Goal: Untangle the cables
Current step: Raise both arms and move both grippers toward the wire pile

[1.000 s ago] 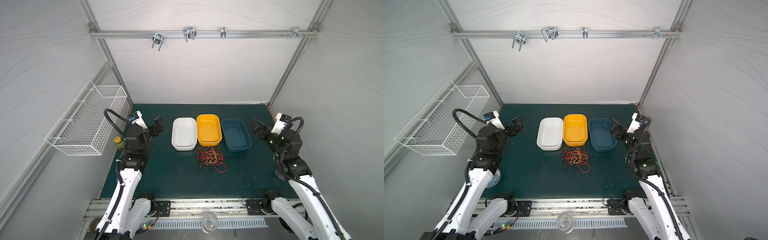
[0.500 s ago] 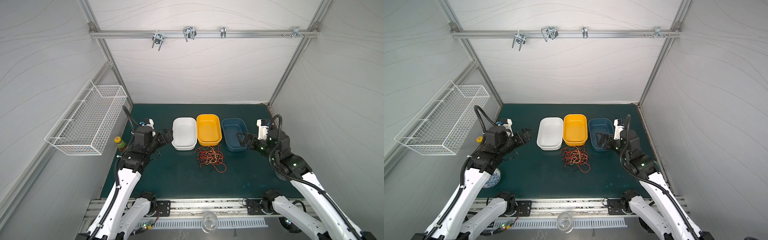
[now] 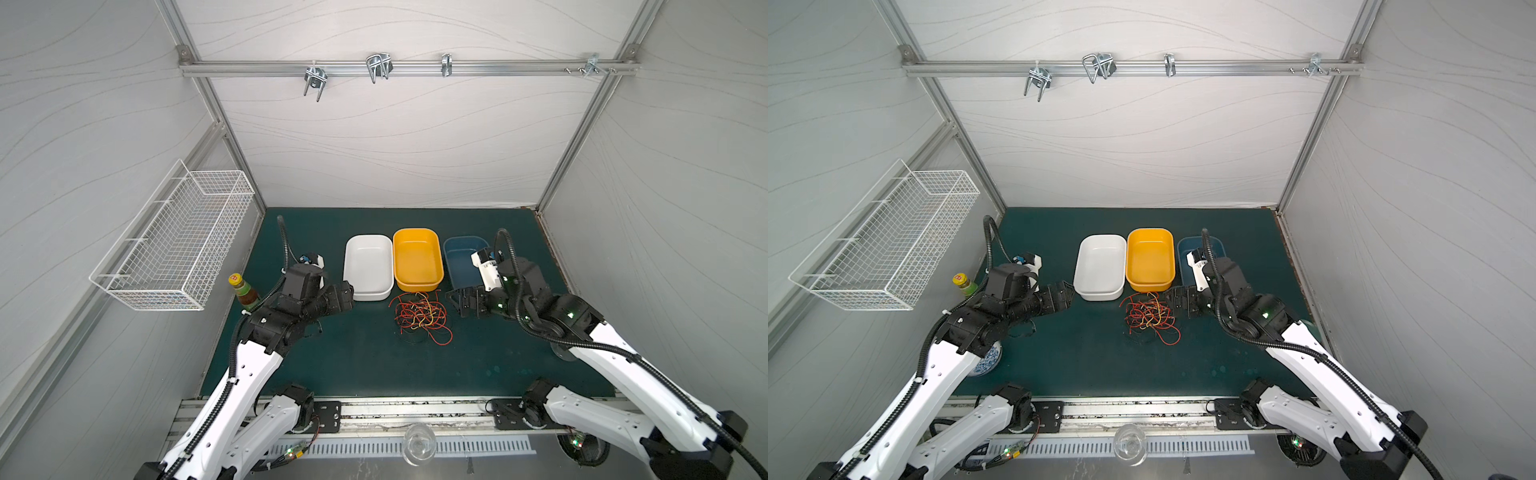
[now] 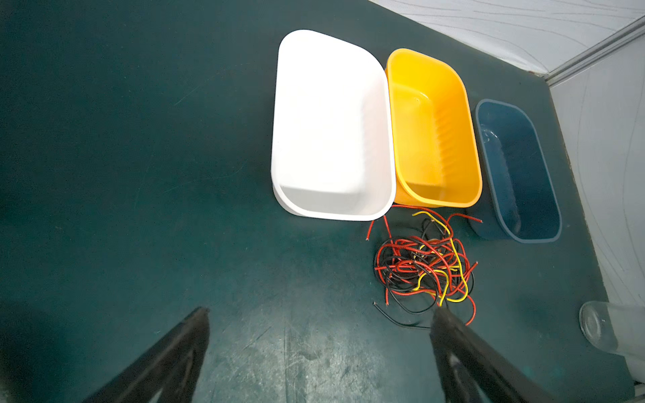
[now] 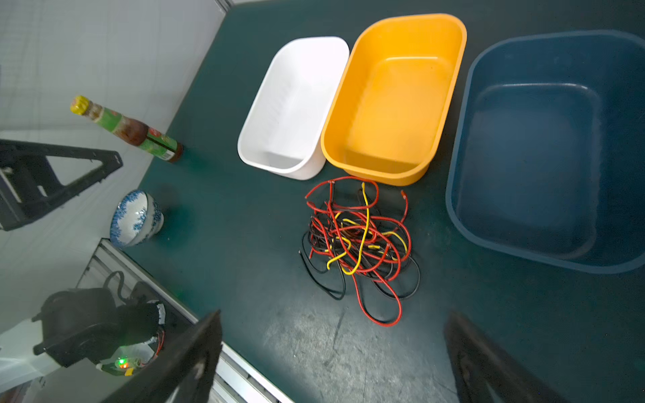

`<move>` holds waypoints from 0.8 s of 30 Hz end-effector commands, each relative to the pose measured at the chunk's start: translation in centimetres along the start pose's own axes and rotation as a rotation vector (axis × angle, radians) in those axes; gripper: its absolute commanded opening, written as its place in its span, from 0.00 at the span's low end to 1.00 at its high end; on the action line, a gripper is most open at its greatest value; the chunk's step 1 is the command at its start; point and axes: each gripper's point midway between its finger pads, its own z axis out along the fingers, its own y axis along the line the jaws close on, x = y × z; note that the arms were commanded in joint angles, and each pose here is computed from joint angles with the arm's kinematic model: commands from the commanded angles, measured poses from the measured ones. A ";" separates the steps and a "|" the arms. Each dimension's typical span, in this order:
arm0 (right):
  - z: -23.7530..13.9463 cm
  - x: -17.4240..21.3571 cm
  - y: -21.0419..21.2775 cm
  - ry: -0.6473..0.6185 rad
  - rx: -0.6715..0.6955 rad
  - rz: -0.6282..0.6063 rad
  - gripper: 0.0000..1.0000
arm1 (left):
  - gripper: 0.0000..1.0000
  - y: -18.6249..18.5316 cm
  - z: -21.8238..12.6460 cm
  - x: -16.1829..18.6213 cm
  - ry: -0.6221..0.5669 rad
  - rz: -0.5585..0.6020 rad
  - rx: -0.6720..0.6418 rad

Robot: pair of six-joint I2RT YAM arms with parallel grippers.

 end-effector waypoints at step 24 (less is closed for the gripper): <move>8.5 4.4 1.3 0.262 0.073 0.032 0.80 | 1.00 0.6 2.0 3.4 0.185 0.080 -0.103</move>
